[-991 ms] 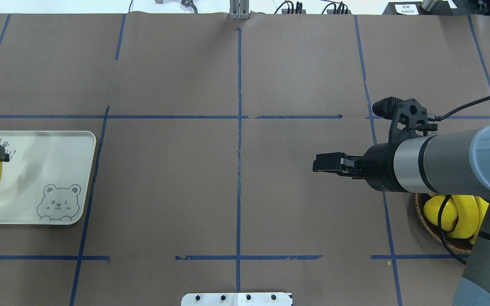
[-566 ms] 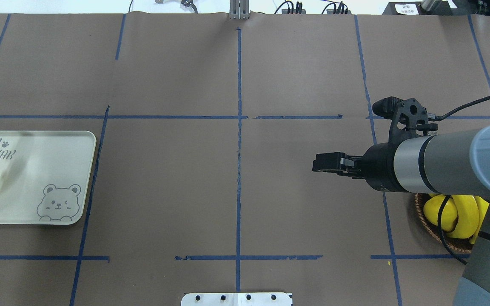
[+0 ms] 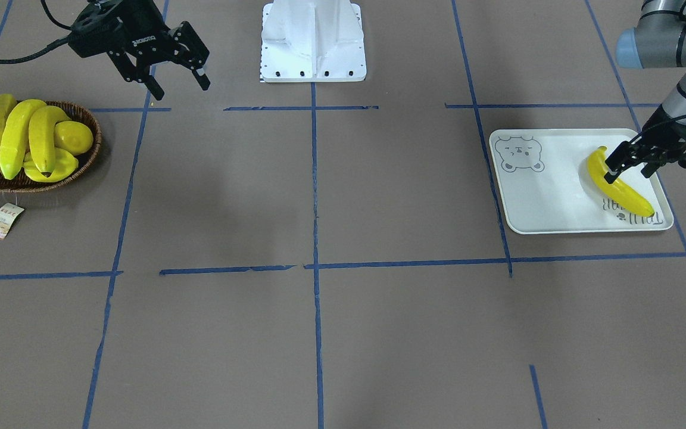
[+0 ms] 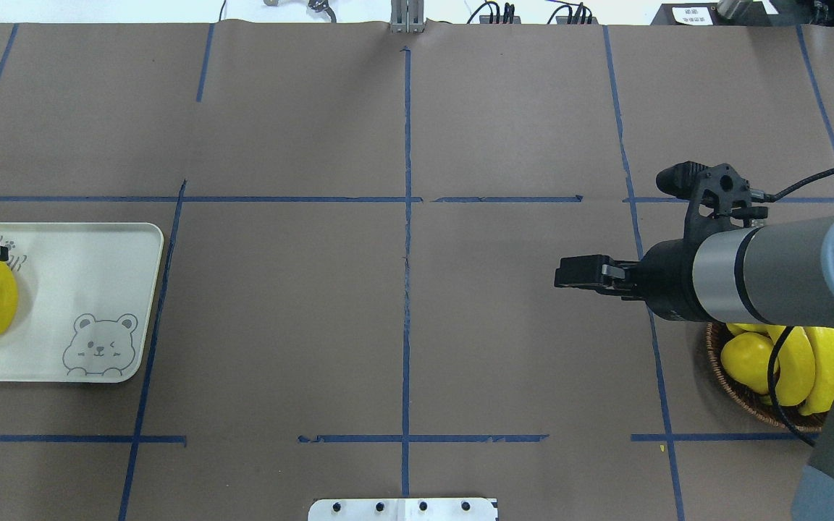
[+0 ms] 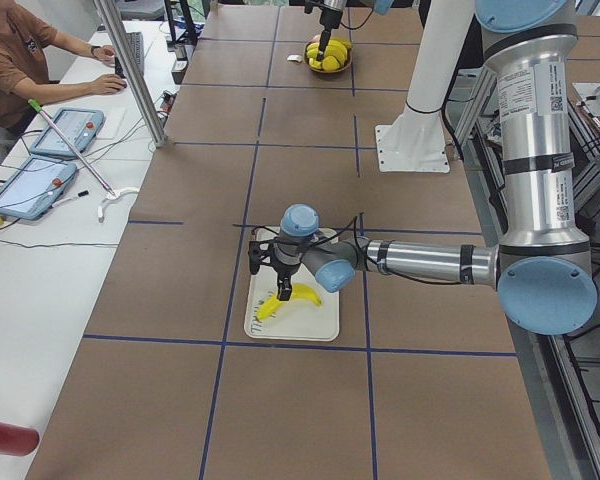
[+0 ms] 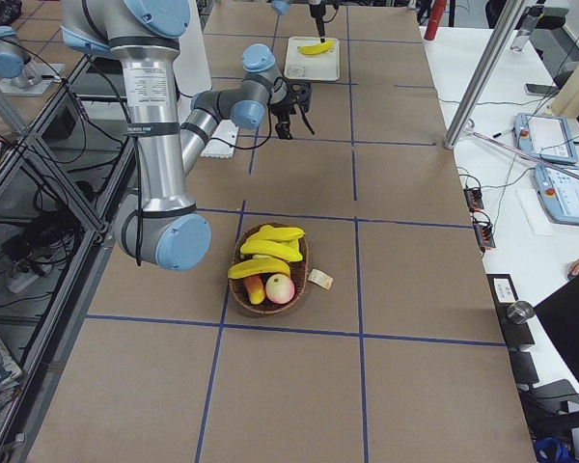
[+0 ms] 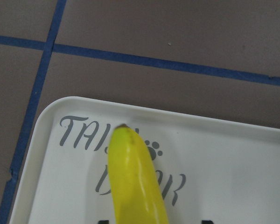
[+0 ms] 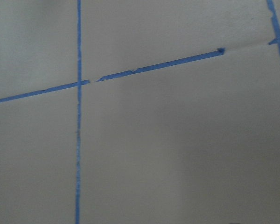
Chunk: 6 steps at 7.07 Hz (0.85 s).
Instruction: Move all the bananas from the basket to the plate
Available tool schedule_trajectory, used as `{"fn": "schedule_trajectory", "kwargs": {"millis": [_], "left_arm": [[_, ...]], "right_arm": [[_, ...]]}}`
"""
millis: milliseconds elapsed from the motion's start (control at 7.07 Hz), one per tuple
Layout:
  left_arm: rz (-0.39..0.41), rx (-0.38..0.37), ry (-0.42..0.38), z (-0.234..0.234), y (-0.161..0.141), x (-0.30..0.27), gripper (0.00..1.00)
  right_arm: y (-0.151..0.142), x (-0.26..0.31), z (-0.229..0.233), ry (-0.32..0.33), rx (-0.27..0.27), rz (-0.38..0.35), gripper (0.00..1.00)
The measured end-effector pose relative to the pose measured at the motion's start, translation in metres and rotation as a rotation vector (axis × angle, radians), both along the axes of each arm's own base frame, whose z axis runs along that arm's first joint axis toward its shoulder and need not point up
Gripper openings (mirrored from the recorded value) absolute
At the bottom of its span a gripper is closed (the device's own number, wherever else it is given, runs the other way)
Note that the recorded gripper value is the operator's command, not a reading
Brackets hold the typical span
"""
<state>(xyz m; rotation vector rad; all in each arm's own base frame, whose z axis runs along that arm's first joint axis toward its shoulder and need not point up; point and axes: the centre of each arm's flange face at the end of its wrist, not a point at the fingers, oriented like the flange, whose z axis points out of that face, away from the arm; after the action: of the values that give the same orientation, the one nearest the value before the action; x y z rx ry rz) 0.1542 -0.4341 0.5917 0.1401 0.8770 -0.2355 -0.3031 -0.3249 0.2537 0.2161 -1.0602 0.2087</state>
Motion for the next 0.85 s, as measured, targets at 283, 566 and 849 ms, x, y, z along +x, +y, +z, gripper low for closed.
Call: {"fn": "schedule_trajectory", "kwargs": {"millis": [283,566,849], "left_arm": [[0.022,0.007,0.153,-0.051,-0.006,-0.033,1.00],[0.033,0.037,0.209,-0.101,-0.024,-0.032,1.00],[0.044,0.039,0.219,-0.121,-0.034,-0.020,1.00]], "right_arm": [[0.006,0.040,0.046,0.123,0.047,-0.053,1.00],[0.005,0.094,0.086,0.196,0.053,-0.126,1.00],[0.000,0.132,0.120,0.234,0.049,-0.184,1.00]]}}
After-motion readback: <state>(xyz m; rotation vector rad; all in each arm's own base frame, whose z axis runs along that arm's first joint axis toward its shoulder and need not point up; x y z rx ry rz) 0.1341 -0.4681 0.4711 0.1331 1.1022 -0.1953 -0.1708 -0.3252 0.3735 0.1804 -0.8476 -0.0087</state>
